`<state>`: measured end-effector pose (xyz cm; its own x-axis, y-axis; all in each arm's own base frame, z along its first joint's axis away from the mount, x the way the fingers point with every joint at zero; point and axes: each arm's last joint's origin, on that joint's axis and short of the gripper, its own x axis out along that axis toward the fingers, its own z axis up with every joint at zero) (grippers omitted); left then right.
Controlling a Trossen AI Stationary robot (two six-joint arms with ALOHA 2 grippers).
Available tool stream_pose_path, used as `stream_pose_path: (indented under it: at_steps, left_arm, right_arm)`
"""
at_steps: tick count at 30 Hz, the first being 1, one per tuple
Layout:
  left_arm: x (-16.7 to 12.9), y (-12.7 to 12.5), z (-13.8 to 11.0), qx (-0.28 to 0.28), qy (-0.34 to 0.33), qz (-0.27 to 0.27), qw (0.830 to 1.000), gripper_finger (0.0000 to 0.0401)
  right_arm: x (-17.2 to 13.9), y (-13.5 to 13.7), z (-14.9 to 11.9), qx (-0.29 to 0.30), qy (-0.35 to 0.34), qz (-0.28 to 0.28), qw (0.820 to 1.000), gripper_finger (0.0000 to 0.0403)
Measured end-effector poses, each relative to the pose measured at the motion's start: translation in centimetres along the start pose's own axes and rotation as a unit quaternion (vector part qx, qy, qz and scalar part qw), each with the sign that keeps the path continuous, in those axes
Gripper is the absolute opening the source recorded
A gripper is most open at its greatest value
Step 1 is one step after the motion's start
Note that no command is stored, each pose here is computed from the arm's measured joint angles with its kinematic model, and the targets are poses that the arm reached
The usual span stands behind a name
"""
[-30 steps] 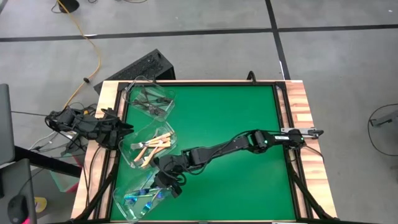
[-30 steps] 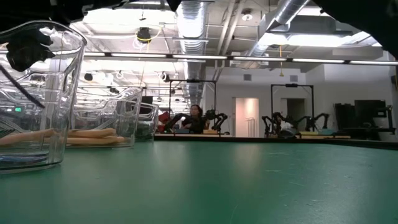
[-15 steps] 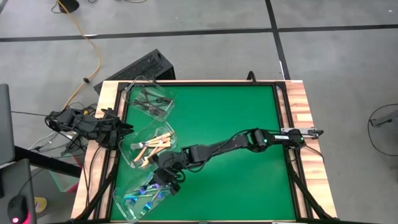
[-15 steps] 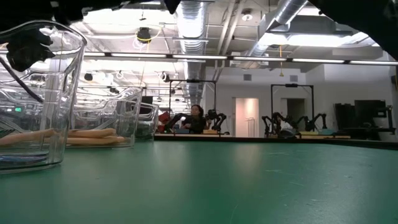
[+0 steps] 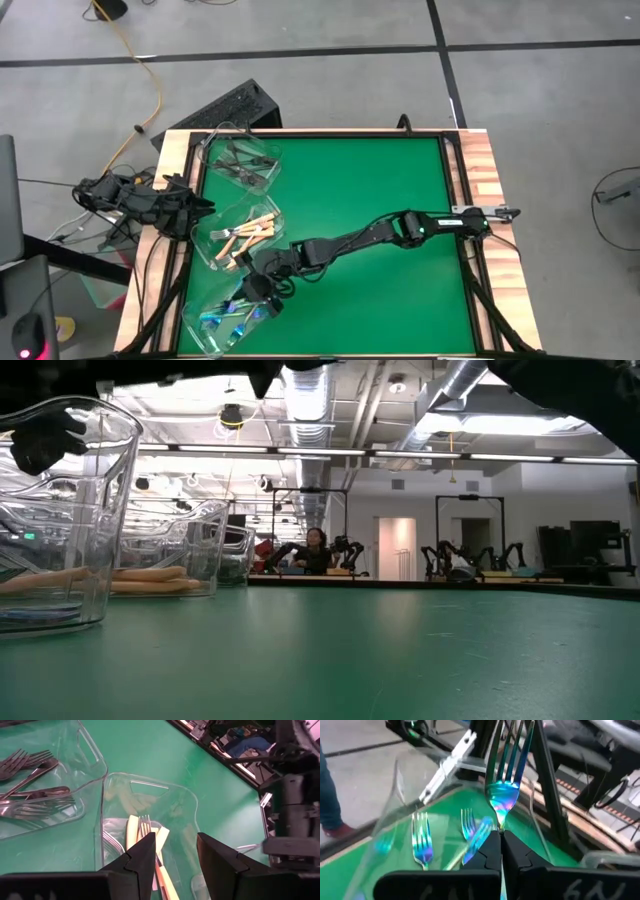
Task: Sort silverware by color (type)
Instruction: Put the blue fork into the bottom transparent bin, then return to Home Position
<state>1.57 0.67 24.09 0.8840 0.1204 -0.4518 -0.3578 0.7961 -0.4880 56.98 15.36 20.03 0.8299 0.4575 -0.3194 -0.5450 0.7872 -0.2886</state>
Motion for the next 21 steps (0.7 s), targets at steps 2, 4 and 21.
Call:
stream_pose_path:
  at_steps: [2, 4, 21]
  left_arm:
    - [0.00, 0.00, 0.00, 0.000, 0.000, 0.000, 1.000, 0.0128]
    - [0.00, 0.00, 0.00, 0.000, 0.000, 0.000, 1.000, 0.0128]
    - [0.00, 0.00, 0.00, 0.000, 0.000, 0.000, 1.000, 0.0128]
  right_arm:
    - [0.05, 0.03, -0.19, 0.001, 0.005, 0.001, 1.000, 0.0015]
    - [0.03, -0.04, -0.21, 0.001, 0.004, 0.000, 1.000, 0.0019]
    - [-0.06, -0.24, -0.62, 0.006, 0.019, 0.004, 1.000, 0.0066]
